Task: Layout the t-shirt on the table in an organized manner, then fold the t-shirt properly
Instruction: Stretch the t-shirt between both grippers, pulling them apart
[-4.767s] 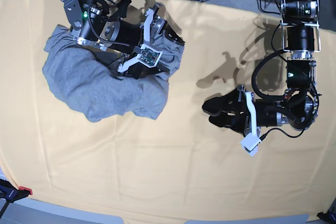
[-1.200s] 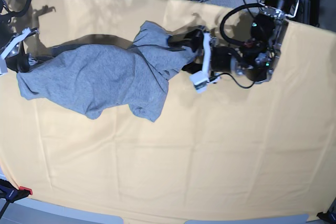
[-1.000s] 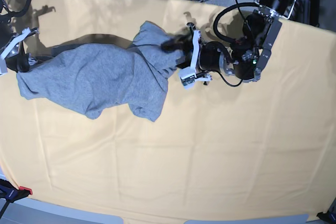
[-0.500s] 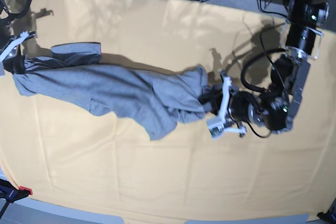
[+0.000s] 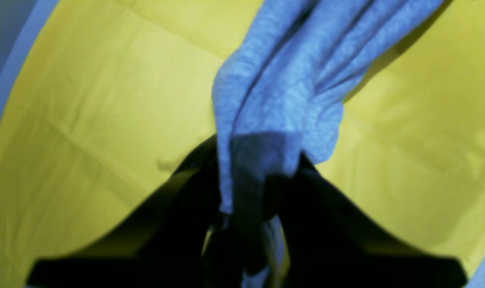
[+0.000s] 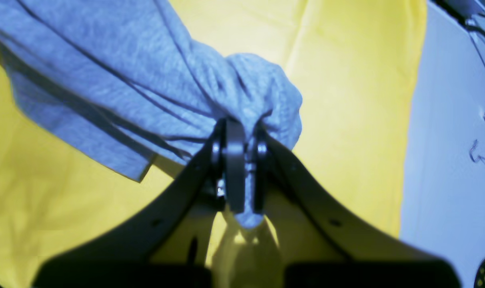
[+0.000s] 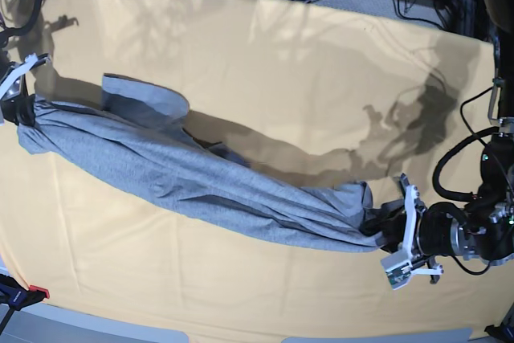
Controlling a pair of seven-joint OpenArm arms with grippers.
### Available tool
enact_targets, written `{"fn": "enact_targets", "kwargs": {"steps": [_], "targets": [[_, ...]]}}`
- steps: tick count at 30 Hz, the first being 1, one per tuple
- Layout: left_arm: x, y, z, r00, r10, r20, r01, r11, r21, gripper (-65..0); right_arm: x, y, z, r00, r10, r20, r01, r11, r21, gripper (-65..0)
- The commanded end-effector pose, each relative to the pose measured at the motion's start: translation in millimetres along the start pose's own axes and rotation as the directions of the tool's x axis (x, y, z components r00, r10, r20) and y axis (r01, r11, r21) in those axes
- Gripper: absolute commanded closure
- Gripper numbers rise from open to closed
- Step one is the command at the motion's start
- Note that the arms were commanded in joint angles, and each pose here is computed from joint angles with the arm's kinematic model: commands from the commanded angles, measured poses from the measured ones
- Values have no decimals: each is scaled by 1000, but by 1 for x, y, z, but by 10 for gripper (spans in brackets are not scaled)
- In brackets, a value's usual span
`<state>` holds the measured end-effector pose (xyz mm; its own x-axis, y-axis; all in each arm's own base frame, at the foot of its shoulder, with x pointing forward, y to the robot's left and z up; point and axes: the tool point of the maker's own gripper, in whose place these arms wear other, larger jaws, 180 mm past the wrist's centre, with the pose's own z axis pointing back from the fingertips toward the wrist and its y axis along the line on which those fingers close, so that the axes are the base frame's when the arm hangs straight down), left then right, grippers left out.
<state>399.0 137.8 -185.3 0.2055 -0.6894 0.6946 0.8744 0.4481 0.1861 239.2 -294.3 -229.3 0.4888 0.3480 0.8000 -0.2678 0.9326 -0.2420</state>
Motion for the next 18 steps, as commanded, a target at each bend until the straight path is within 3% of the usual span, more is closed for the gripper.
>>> {"fn": "enact_targets", "kwargs": {"steps": [1, 4, 9, 14, 18], "targets": [[11, 6, 10, 999, -14, 31, 13, 1000, 18, 0, 14, 0, 4, 999, 26, 47, -27, 1000, 14, 0], [1, -5, 4, 1000, 16, 19, -15, 1000, -27, 0, 14, 7, 4, 998, 25, 52, -28, 998, 53, 0], [-31, -33, -16, 997, 77, -30, -80, 991, -103, 0, 15, 1, 3, 998, 40, 49, -41, 999, 22, 0], [-42, -52, -28, 992, 123, -11, -123, 981, -150, 0, 41, -5, 0, 986, 26, 168, -27, 1000, 2, 0], [-38, -52, -28, 992, 129, 13, -126, 980, -152, 0, 47, 5, -16, 983, 23, 184, -35, 998, 59, 0]]}}
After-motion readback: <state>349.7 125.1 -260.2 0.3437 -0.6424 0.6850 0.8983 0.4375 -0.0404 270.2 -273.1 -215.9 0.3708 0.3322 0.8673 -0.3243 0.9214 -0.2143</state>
